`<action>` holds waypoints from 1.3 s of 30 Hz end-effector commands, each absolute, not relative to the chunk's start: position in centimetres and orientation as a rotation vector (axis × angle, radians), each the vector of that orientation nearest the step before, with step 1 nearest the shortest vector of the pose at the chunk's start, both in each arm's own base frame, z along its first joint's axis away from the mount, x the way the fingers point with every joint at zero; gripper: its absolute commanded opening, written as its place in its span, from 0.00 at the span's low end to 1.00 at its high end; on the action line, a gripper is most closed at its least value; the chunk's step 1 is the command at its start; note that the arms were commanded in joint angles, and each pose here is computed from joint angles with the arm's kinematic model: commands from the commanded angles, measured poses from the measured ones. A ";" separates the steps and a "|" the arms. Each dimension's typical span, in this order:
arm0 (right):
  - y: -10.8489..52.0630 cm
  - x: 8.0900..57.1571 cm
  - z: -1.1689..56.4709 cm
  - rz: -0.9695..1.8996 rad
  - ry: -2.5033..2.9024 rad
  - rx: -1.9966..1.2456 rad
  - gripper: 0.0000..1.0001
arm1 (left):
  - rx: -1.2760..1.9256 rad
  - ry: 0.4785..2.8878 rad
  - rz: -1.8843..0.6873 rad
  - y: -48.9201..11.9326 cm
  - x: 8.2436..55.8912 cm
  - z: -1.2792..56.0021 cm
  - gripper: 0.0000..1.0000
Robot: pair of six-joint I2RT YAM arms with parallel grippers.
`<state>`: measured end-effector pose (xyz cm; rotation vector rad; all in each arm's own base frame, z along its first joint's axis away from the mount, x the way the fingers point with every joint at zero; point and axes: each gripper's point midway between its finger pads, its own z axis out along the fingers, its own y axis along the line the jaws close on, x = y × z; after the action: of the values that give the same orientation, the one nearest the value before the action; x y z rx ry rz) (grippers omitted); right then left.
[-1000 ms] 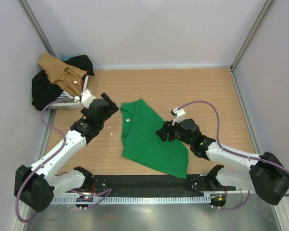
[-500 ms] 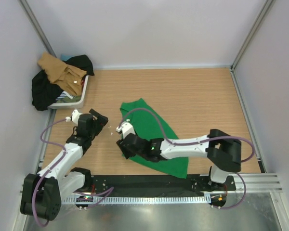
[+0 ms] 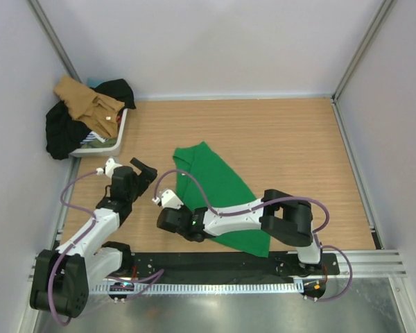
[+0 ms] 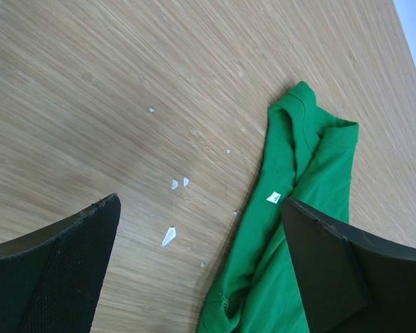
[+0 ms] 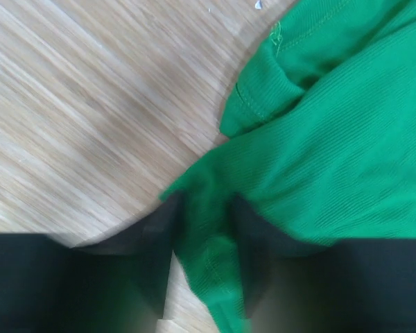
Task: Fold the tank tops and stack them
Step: Flatten the tank top out
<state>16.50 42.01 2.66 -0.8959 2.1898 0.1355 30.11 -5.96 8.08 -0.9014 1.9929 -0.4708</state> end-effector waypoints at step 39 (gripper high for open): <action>14.1 31.2 15.2 0.232 2.097 0.111 0.01 | -0.680 2.309 -0.420 -13.2 40.1 4.7 0.85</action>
<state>29.92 13.93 13.87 0.0916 2.1528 0.1878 39.70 -14.03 6.64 -0.6812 2.2365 -0.5400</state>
